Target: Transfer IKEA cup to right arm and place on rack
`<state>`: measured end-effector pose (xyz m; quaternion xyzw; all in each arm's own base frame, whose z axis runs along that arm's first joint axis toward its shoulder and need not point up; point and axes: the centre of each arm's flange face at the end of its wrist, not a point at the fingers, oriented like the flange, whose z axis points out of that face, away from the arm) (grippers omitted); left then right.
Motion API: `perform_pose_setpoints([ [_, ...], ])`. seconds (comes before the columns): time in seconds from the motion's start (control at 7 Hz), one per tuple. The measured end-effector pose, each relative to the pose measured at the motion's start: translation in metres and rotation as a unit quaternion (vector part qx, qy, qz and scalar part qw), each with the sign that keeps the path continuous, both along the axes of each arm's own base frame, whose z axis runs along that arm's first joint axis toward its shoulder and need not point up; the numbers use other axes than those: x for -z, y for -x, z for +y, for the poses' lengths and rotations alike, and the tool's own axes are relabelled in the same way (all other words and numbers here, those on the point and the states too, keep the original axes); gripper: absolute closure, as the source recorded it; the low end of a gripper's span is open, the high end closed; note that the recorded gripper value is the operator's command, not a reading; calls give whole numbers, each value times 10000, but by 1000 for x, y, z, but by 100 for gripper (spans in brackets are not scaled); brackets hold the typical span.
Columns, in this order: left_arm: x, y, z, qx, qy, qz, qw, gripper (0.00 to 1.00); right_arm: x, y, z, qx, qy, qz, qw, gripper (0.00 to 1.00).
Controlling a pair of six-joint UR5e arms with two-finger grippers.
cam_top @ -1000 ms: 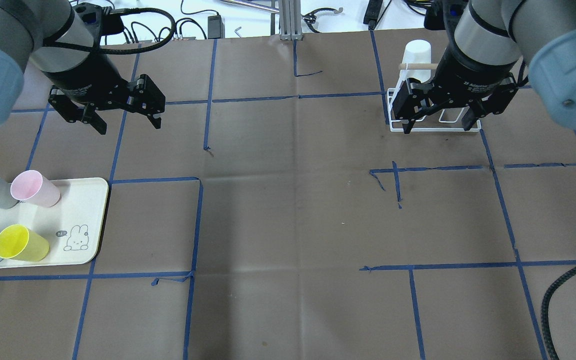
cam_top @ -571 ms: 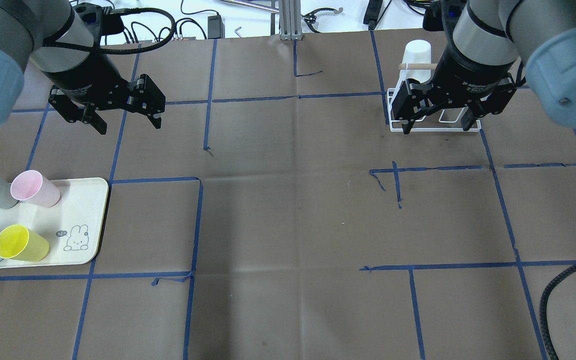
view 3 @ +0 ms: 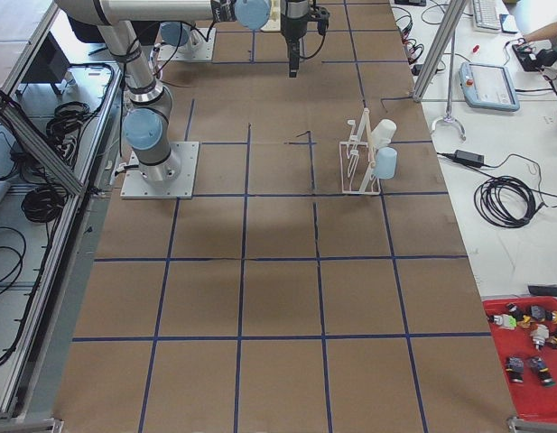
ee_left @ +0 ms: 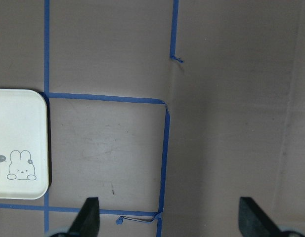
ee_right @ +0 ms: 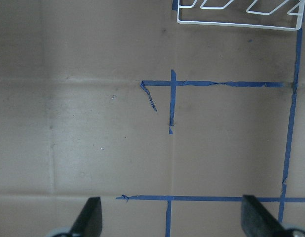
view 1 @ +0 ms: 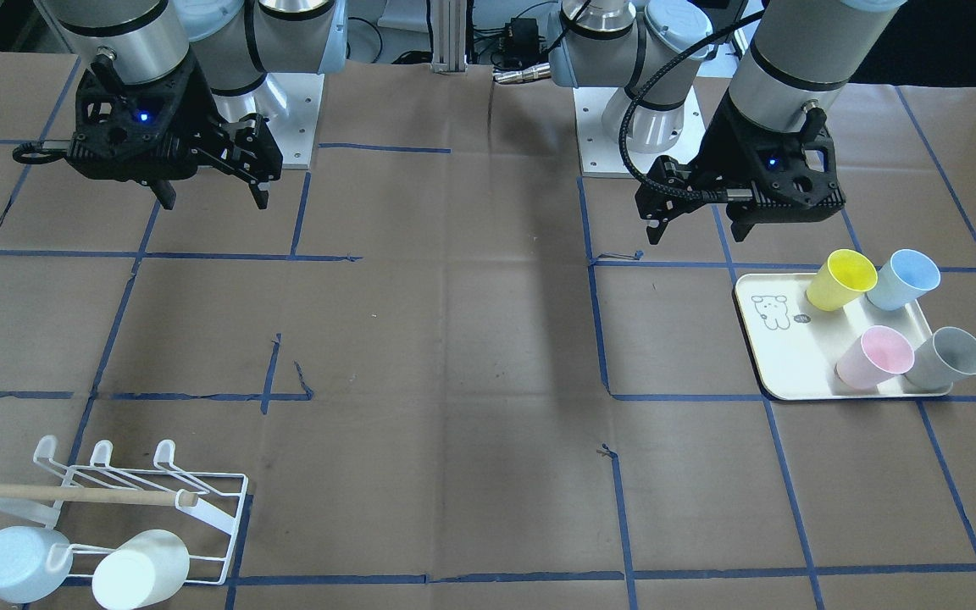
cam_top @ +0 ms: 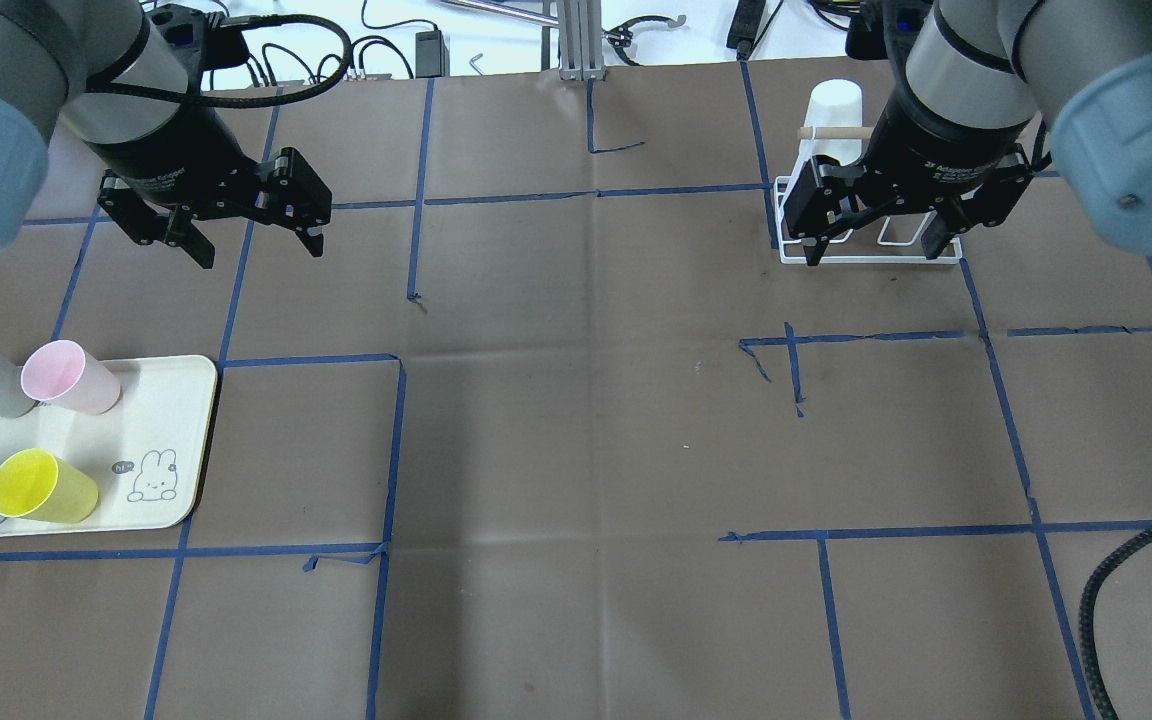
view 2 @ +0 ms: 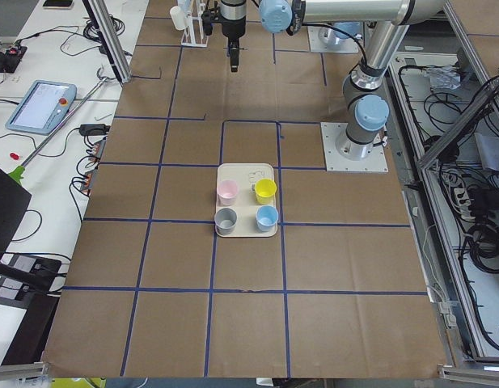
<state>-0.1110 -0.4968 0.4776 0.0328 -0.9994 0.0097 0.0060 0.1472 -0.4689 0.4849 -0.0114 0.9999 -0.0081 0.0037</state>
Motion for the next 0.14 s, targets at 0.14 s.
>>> perform_pose_setpoints([
  [0.14, 0, 0, 0, 0, 1, 0, 10000, 0, 0, 0, 0, 0, 3, -2, 10000, 0],
])
